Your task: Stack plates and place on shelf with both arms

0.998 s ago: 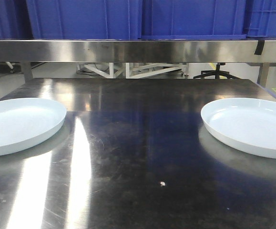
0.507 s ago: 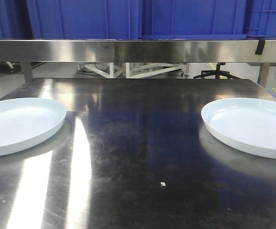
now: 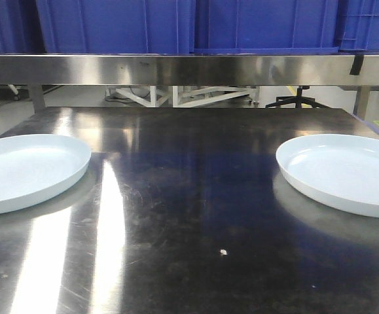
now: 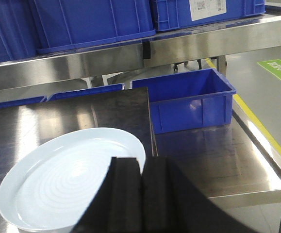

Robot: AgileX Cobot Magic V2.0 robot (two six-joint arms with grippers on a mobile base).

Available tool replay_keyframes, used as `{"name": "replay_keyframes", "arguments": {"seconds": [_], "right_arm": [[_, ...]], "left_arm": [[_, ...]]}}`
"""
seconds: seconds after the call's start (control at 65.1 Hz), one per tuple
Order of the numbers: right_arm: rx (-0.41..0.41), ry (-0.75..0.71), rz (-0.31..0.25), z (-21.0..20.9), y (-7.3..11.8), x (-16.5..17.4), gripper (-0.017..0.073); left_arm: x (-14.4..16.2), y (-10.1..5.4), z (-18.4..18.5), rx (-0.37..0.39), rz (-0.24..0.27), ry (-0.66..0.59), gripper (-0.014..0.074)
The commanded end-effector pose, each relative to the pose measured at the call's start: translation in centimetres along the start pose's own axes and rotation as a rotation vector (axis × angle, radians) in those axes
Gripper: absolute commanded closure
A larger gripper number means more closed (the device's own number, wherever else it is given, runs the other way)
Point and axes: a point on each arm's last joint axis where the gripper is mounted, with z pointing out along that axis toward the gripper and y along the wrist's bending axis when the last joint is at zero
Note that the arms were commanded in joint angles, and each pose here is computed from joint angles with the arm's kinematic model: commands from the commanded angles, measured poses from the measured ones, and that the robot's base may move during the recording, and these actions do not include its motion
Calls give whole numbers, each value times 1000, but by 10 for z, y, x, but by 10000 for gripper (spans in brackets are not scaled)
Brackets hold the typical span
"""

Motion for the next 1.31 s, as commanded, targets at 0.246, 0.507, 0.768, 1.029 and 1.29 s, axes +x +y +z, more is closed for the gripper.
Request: {"name": "replay_keyframes", "arguments": {"seconds": [0.246,0.507,0.768,1.029,1.29], "right_arm": [[-17,-103,-10,-2,2,-9,504],[-49,-219,-13,-6,7,-31,504],[36,128,-2,9,19,-95,504],[92,387,-24,89,23,-114,504],[76,361,-24,124,24,-111,504]], "left_arm": [[-27,-2,-8,30,-3,-224,510],[-27,-2,-8,30,-5,-220,510],[-26,-2,-7,29,-6,-209,510],[-22,-2,-7,24,-8,-168,510],[-22,-2,-7,24,-8,-166,510]]}}
